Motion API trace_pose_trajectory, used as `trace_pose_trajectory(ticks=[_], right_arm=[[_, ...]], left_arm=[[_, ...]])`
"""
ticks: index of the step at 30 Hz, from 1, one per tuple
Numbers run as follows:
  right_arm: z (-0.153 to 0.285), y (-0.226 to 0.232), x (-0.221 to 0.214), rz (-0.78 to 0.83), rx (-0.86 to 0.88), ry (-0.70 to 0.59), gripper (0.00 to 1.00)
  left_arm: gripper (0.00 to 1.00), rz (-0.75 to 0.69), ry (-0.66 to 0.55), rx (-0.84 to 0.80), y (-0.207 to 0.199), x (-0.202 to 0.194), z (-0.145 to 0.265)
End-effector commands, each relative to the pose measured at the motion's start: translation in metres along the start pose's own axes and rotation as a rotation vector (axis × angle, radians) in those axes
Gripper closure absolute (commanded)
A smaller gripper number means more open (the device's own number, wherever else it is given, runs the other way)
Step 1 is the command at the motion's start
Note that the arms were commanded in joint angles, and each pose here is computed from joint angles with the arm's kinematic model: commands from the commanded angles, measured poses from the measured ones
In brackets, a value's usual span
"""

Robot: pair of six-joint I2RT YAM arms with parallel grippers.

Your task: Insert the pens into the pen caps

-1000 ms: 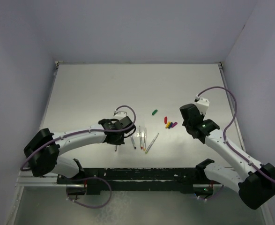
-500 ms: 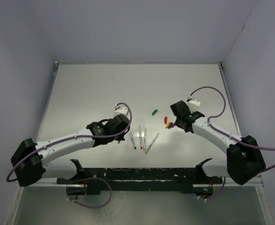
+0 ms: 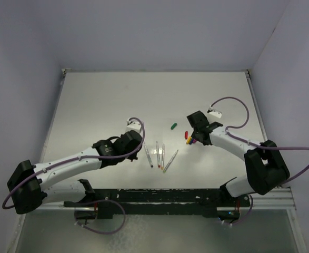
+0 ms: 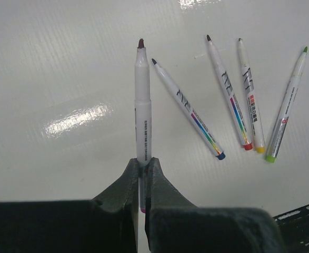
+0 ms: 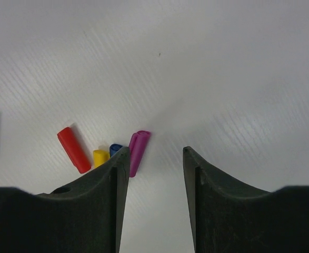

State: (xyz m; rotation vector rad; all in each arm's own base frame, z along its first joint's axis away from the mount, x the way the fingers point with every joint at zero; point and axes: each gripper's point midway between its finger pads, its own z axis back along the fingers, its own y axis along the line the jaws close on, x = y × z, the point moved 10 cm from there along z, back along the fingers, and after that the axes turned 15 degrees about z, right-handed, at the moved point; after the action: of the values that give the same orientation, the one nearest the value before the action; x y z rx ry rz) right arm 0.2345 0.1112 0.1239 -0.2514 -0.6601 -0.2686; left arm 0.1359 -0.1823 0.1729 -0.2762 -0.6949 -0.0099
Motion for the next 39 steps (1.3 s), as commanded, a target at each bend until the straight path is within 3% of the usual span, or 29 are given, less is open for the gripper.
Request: trace_pose_trajectory(ticks=[1,39], right_arm=[[0.001,0.01,0.017,-0.069,0.013,-0.043,0.52],[-0.021,0.02,-0.001,-0.071,-0.048,0.074,0.54]], left_arm=[[1.0,0.001,-0.02,-0.028,-0.004,0.002,-0.001],[1.0,-0.013,-0.007,0.01,-0.001,-0.001,-0.005]])
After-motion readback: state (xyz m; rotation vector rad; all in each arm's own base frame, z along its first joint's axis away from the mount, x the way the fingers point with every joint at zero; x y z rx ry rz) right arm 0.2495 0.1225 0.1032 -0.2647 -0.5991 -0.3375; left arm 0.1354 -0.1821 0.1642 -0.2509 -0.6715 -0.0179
